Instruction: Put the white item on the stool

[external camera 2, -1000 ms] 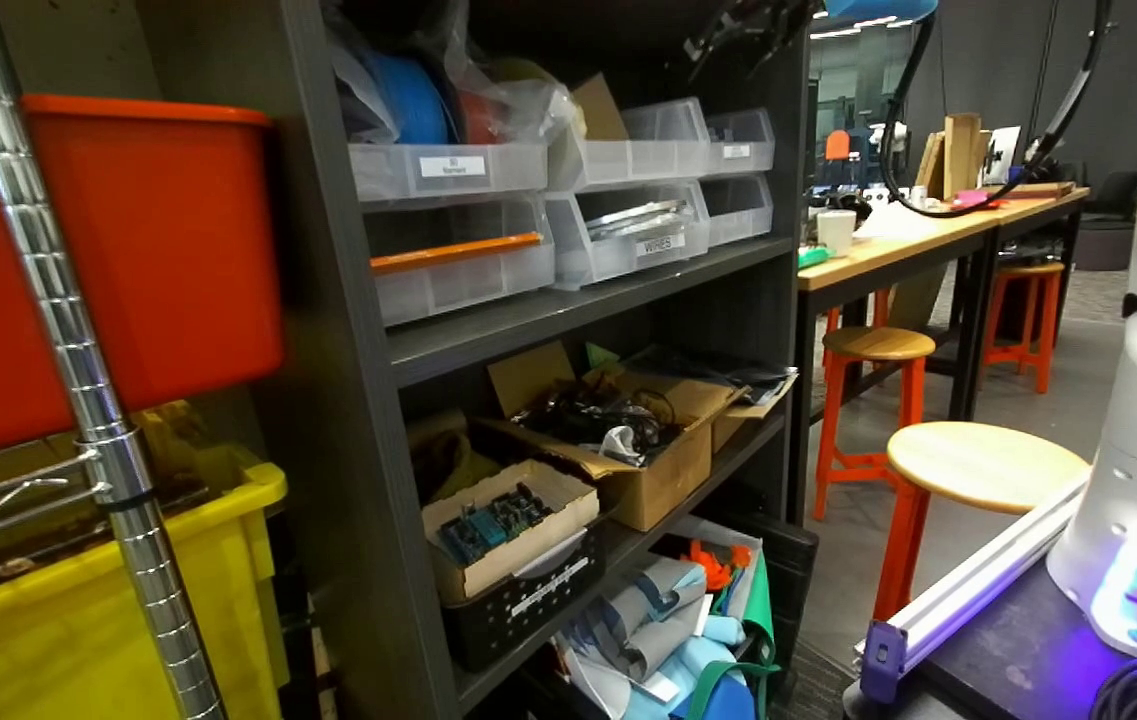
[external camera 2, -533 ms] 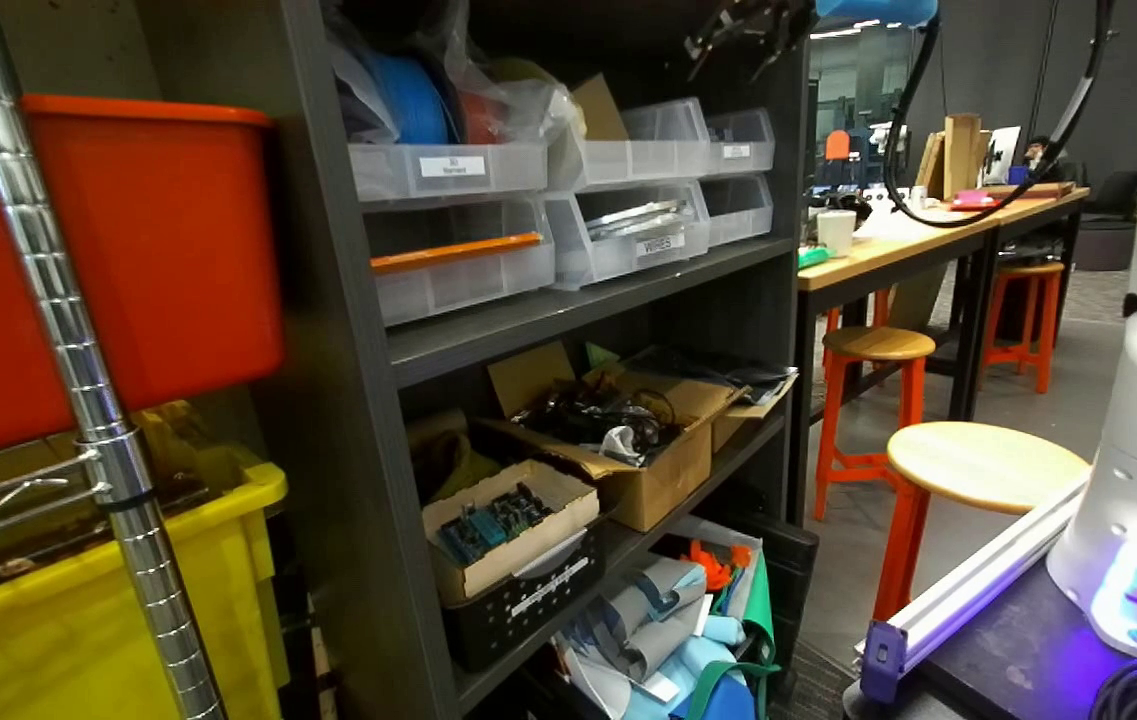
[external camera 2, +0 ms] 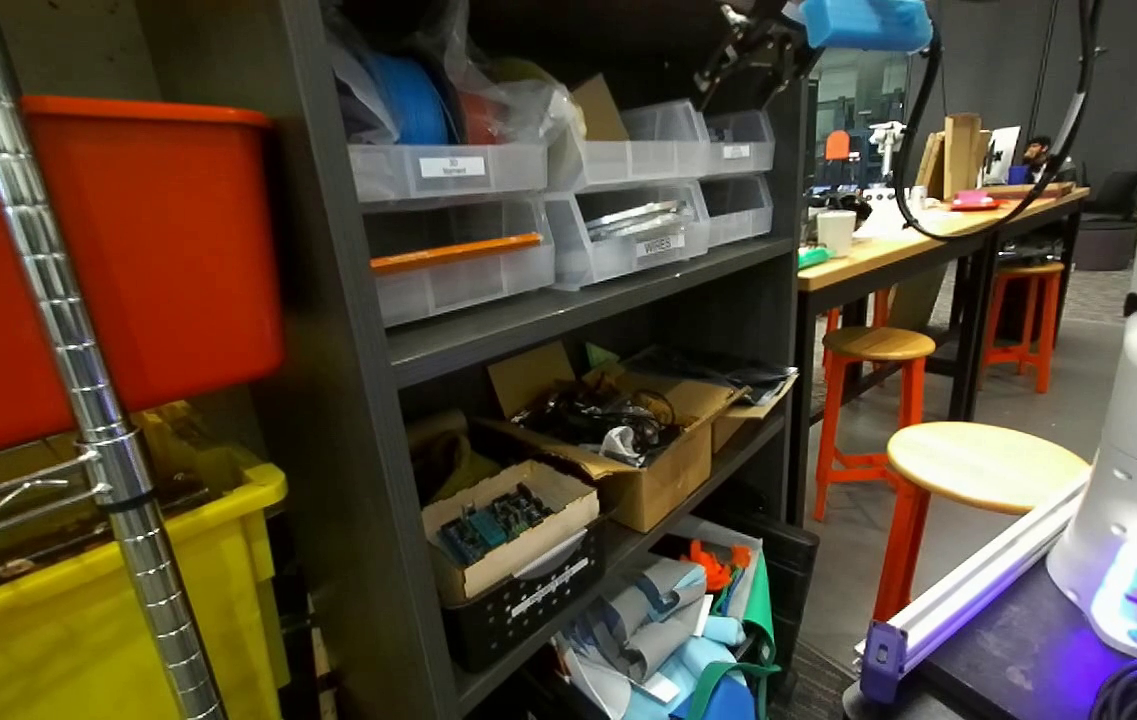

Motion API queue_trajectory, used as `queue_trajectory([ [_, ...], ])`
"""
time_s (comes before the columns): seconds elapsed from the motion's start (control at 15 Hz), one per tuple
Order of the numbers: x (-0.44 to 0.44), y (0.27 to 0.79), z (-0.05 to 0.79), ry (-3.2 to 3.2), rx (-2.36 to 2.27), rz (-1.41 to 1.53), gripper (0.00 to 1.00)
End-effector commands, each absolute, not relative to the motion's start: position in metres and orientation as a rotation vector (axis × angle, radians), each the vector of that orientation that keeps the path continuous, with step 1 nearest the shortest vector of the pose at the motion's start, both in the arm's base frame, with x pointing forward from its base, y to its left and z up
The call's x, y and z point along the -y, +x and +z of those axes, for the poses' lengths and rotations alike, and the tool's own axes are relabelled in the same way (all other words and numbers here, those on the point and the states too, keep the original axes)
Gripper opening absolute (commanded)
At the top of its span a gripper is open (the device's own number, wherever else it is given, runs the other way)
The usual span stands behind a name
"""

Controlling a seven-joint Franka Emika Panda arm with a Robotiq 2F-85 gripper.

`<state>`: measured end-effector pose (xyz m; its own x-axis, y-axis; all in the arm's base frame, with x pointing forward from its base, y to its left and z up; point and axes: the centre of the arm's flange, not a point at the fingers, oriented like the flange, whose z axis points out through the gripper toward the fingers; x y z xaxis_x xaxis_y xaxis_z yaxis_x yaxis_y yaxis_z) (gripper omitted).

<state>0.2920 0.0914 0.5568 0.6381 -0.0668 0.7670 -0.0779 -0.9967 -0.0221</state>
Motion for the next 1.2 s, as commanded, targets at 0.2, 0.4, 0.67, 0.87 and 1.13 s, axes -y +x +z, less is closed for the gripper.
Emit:
queue_trajectory([
  [0.2, -0.092, 0.292, 0.556, 2.832, 0.125, 1.323, 1.00],
  [0.4, -0.097, 0.291, 0.555, 2.852, 0.081, 1.310, 1.00],
  [0.67, -0.112, 0.284, 0.556, 2.823, -0.004, 1.365, 1.00],
  [0.87, -0.126, 0.282, 0.558, 2.793, -0.084, 1.409, 1.00],
  [1.13, -0.148, 0.274, 0.562, 2.736, -0.190, 1.486, 1.00],
])
